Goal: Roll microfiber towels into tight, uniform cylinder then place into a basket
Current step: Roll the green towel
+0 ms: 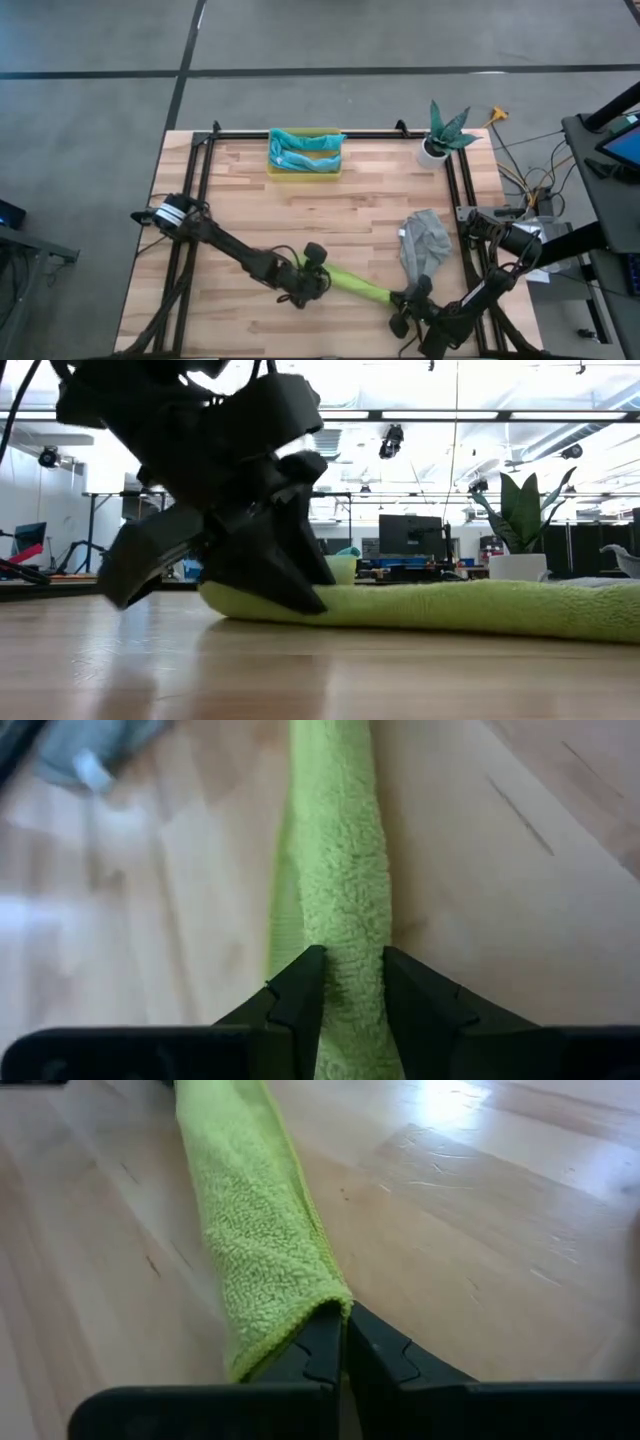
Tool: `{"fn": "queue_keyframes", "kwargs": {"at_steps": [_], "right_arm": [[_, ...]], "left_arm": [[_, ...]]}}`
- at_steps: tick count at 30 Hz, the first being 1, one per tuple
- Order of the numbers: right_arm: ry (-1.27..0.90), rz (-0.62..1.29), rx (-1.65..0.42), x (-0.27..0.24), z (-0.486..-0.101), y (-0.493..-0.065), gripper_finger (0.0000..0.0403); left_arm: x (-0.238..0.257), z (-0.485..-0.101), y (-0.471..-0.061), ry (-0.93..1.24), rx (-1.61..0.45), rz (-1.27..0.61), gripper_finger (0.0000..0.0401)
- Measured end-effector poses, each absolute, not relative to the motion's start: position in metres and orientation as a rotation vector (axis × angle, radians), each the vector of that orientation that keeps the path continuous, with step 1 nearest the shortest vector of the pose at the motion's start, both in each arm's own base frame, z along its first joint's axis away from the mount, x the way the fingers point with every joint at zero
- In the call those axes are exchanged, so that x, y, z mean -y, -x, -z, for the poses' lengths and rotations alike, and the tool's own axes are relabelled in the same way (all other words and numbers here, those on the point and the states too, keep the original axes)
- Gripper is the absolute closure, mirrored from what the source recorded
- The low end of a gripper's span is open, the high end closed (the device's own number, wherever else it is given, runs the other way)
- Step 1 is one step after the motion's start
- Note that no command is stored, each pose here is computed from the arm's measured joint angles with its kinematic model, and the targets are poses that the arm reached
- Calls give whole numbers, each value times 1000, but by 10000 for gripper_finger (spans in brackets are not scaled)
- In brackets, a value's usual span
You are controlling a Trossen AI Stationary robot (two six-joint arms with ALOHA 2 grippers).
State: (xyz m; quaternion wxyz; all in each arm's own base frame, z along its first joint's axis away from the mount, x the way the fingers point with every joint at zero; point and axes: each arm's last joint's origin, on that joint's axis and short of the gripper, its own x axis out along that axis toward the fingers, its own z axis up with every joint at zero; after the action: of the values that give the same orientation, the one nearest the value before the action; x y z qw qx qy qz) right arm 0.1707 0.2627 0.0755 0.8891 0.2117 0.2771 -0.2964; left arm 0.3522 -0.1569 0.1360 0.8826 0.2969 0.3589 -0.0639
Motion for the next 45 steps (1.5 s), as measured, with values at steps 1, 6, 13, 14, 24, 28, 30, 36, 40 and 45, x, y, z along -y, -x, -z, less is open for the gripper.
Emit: {"fn": "queue_keyframes", "kwargs": {"at_steps": [1,6,13,14,24,28,30,36,40,45], "right_arm": [[-432,612,-587,-263,-77,-171,394],[-389,602,-638,-262,-79,-175,394],[-374,597,-653,-261,-78,-176,394],[-374,597,-653,-261,-77,-176,394],[-376,607,-651,-259,-77,-179,394],[-367,606,-654,-259,-77,-179,394],[-366,606,-654,-258,-77,-179,394],[-363,604,-655,-258,-77,-179,394],[-361,603,-656,-258,-77,-179,394],[-355,600,-658,-258,-77,-179,394]], "left_arm": [[158,-140,-351,-633,-736,131,312],[157,-168,-347,-635,-674,123,312],[169,-189,-335,-569,-618,157,312],[173,-186,-335,-561,-609,187,312],[186,-123,-349,-635,-682,230,312],[180,-125,-357,-651,-672,198,312],[178,-129,-360,-662,-659,179,312],[171,-134,-366,-661,-641,159,312],[161,-133,-369,-641,-654,131,312],[155,-132,-372,-624,-659,142,312]]}}
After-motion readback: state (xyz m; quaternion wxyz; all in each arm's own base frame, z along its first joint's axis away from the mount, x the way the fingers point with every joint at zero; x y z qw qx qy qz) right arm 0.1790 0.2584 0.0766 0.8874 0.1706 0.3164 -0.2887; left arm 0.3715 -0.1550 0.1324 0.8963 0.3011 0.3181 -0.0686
